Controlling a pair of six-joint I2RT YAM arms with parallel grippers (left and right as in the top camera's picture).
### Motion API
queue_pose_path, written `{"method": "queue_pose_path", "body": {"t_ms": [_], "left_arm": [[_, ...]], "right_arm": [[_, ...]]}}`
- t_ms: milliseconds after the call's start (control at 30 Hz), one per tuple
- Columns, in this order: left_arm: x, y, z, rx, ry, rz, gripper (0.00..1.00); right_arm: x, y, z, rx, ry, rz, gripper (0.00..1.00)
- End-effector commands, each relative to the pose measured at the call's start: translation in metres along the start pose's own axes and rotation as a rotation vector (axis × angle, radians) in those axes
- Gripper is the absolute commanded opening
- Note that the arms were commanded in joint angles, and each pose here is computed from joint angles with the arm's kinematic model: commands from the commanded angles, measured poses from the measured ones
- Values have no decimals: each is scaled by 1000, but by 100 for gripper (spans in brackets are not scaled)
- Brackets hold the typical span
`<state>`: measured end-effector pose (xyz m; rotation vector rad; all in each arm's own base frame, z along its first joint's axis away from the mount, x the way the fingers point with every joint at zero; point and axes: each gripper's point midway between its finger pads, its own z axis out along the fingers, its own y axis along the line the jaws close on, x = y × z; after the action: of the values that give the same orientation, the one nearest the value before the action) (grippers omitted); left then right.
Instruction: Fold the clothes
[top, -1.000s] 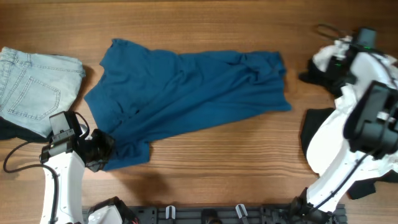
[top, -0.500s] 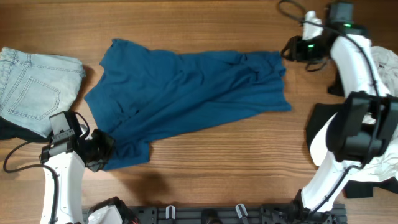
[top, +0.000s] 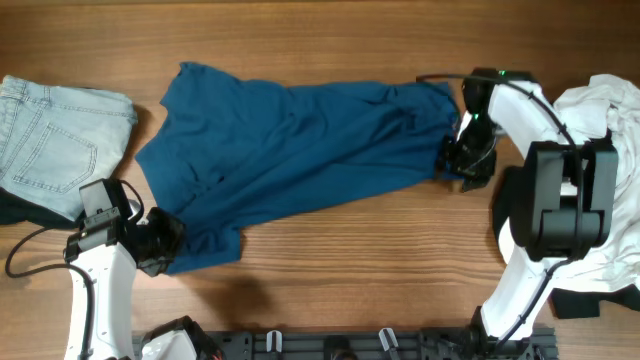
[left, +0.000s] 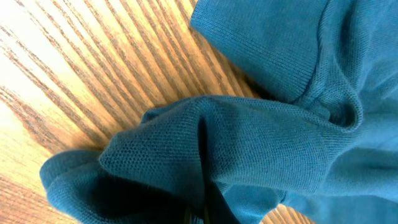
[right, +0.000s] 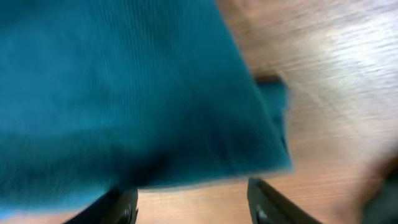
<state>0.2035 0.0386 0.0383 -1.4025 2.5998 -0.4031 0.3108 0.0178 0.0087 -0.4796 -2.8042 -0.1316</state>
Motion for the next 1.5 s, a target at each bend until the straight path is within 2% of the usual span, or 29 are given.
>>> {"method": "queue_pose_path", "body": {"t_ms": [0,67,167,267,333,367,433,467,500,600,700,767,800,933,1100,1233,1333,1467], "left_arm": [[-3,-3,-2,13,-5,19,4],[-4,-3,-2,14,-8,19,4],[-3,-3,-2,14,-7,19,4],[-4,-3,-2,14,-8,19,4],[-4,-3,-2,14,-8,19,4],[-4,-3,-2,14,-8,19,4],[-4,-3,-2,14,-8,19,4],[-4,-3,-2,14,-7,19,4],[-4,-3,-2,14,-7,19,4],[-4,-3,-2,14,-7,19,4],[-4,-3,-2,14,-8,19,4],[-4,-3,-2,14,-7,19,4],[-4,-3,-2,14,-7,19,4],[-4,-3,-2,14,-8,19,4],[-4,-3,-2,14,-7,19,4],[-4,-3,-2,14,-7,19,4],[-4,-3,-2,14,-8,19,4],[-4,-3,-2,14,-7,19,4]], "right_arm": [[-14,14,3,-94,-101,48,57],[-34,21,5,-133,-185,63,57],[-44,27,-4,-161,-233,52,57],[-45,30,-27,-177,-295,17,56],[-56,29,-47,-166,-401,10,57],[-63,29,-53,-165,-440,12,54],[-69,31,-55,-174,-465,7,37],[-67,30,-53,-170,-452,8,25],[-64,29,-51,-164,-436,10,4],[-56,26,-47,-149,-404,1,5],[-52,24,-48,-135,-394,-36,14],[-31,17,-53,-110,-345,-38,42],[-24,12,-55,-87,-333,-27,45],[-18,8,-50,-77,-314,-7,45],[-28,12,-8,-140,-359,27,43],[-45,28,-12,-214,-443,2,41],[-45,34,-13,-245,-442,-11,40],[-50,35,-16,-245,-469,-12,34]]}}
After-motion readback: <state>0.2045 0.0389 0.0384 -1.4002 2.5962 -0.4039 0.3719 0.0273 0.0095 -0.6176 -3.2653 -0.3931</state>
